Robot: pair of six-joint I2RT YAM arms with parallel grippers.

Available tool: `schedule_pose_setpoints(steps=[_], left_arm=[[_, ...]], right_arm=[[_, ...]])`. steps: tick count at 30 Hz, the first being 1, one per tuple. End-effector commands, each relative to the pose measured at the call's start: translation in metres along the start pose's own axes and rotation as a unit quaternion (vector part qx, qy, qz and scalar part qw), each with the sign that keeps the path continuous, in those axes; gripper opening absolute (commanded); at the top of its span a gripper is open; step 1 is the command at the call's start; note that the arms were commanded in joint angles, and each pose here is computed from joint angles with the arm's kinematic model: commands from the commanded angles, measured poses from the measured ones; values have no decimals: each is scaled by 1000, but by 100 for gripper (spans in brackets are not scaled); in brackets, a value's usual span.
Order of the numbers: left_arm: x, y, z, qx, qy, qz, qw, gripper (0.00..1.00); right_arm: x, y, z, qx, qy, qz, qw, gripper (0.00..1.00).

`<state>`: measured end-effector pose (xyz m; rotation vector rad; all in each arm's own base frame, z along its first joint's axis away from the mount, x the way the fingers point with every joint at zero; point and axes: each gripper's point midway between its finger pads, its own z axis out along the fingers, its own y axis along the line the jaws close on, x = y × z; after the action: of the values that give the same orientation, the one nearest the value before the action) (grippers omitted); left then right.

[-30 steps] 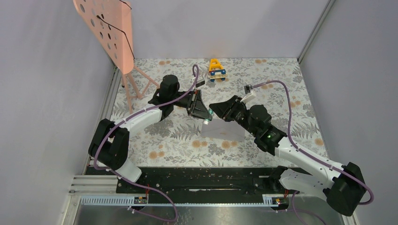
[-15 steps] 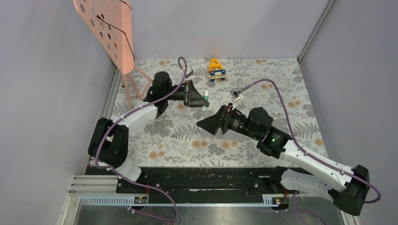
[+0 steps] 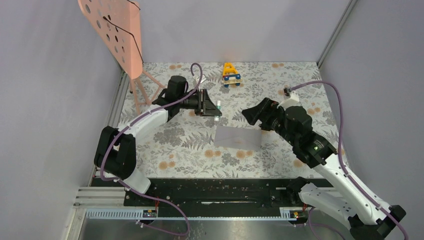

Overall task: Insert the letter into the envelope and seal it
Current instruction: Close the solid glue cap on the solid glue, then place the solid glue at the center of the board.

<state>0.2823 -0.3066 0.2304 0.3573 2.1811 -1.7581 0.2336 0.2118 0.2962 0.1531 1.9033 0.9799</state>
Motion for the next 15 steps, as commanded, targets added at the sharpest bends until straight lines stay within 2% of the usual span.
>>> schedule_pose_setpoints(steps=[1, 4, 5, 6, 8, 10, 12, 15], left_arm=[[8, 47, -17, -184, 33, 74, 980, 0], [3, 80, -28, -279, 30, 71, 957, 0], [-2, 96, -35, -327, 22, 67, 943, 0], [-6, 114, -44, -386, 14, 60, 921, 0], [-11, 149, -68, -505, 4, 47, 862, 0], [-9, 170, -75, -553, 7, 40, 832, 0], [-6, 186, -75, -576, 4, 32, 817, 0], [0, 203, -71, -590, 0, 21, 807, 0]], right_arm=[[-13, -66, -13, 163, -6, -22, 986, 90], [-6, -70, -8, 166, 12, -10, 986, 90], [-4, -71, -6, 166, 16, -7, 986, 90], [-2, -71, -5, 165, 20, -5, 986, 90], [1, -71, -3, 160, 23, 1, 987, 90], [3, -71, -2, 157, 24, 6, 987, 90], [3, -70, -2, 155, 24, 6, 988, 90], [4, -70, -3, 154, 24, 6, 988, 90]])
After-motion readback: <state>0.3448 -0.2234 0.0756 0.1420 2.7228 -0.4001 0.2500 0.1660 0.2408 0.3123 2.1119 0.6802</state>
